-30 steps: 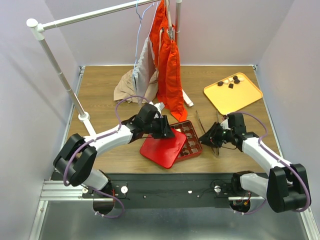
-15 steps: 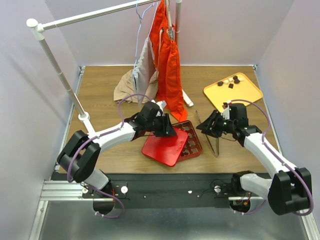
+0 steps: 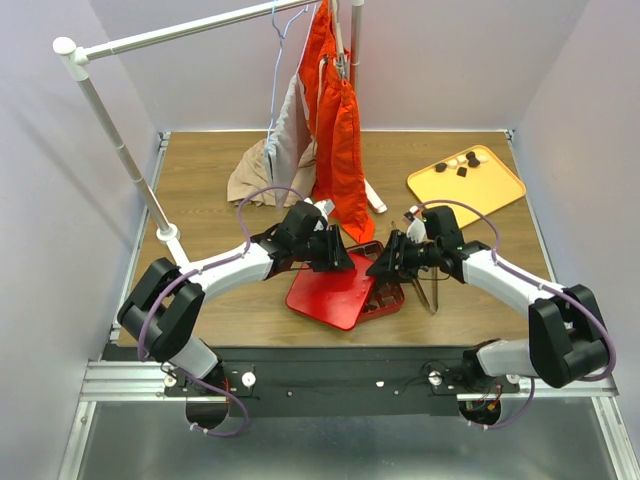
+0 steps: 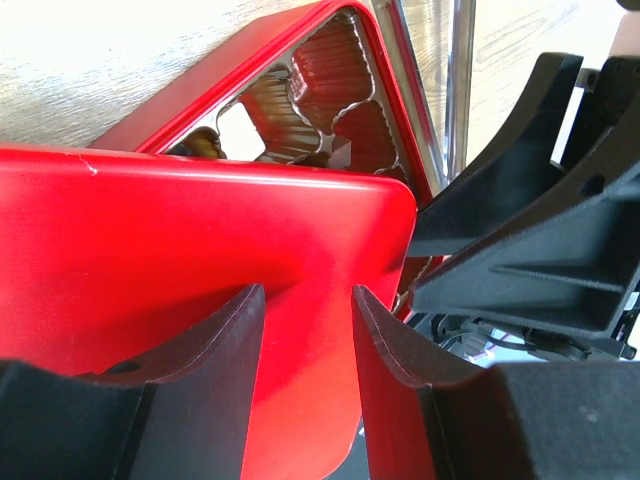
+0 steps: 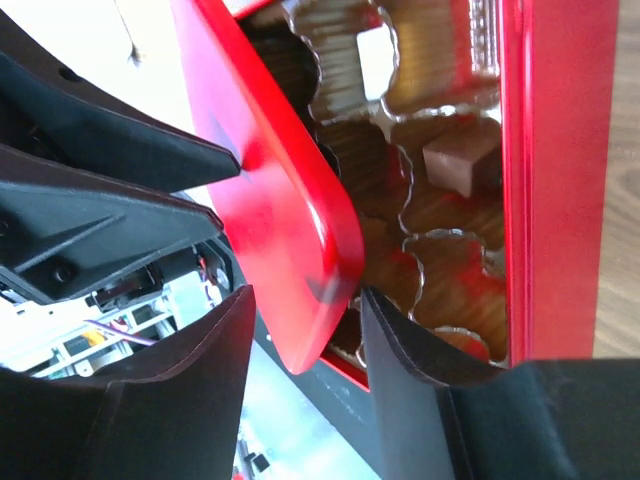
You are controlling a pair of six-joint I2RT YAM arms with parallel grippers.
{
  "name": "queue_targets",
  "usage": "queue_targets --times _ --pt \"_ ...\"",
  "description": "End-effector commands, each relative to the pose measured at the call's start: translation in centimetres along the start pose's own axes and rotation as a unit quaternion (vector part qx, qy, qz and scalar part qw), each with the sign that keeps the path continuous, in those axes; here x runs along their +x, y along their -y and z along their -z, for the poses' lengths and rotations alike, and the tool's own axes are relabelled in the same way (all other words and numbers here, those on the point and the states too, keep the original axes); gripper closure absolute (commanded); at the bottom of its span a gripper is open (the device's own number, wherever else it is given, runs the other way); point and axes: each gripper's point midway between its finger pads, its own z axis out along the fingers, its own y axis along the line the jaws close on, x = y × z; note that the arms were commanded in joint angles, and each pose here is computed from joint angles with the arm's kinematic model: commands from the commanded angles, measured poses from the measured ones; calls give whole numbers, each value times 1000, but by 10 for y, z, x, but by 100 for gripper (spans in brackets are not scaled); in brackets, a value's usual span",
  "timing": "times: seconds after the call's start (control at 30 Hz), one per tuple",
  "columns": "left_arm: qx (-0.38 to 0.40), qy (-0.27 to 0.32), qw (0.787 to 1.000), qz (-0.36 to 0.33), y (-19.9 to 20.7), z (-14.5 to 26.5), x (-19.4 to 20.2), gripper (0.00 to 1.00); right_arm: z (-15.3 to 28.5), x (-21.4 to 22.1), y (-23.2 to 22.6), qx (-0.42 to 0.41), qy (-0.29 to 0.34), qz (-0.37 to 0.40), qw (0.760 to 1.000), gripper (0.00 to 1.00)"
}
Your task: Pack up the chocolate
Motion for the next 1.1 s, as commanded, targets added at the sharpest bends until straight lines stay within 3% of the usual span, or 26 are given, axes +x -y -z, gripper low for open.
queue_targets --times 0.0,0.1,0.37,0.7,0.83,1.07 --pt "-12 -8 1000 -7 -4 -3 4 51 -3 -9 -13 -31 13 1 999 51" --pt "-11 -8 1000 -7 -4 -2 3 50 -5 -11 -14 -37 24 -21 999 56" --pt "-10 -7 1000 -9 -3 -1 3 51 -11 -1 -7 -48 8 -52 997 49" --pt "-7 -4 1000 -11 1 -1 0 51 -16 -2 -8 -63 10 -55 996 54" --pt "-7 -4 1000 -9 1 -1 -1 51 -17 -2 -10 -69 8 -54 996 60" --pt "-3 0 1000 -12 6 2 -4 51 -17 -4 -12 -73 7 -50 996 89"
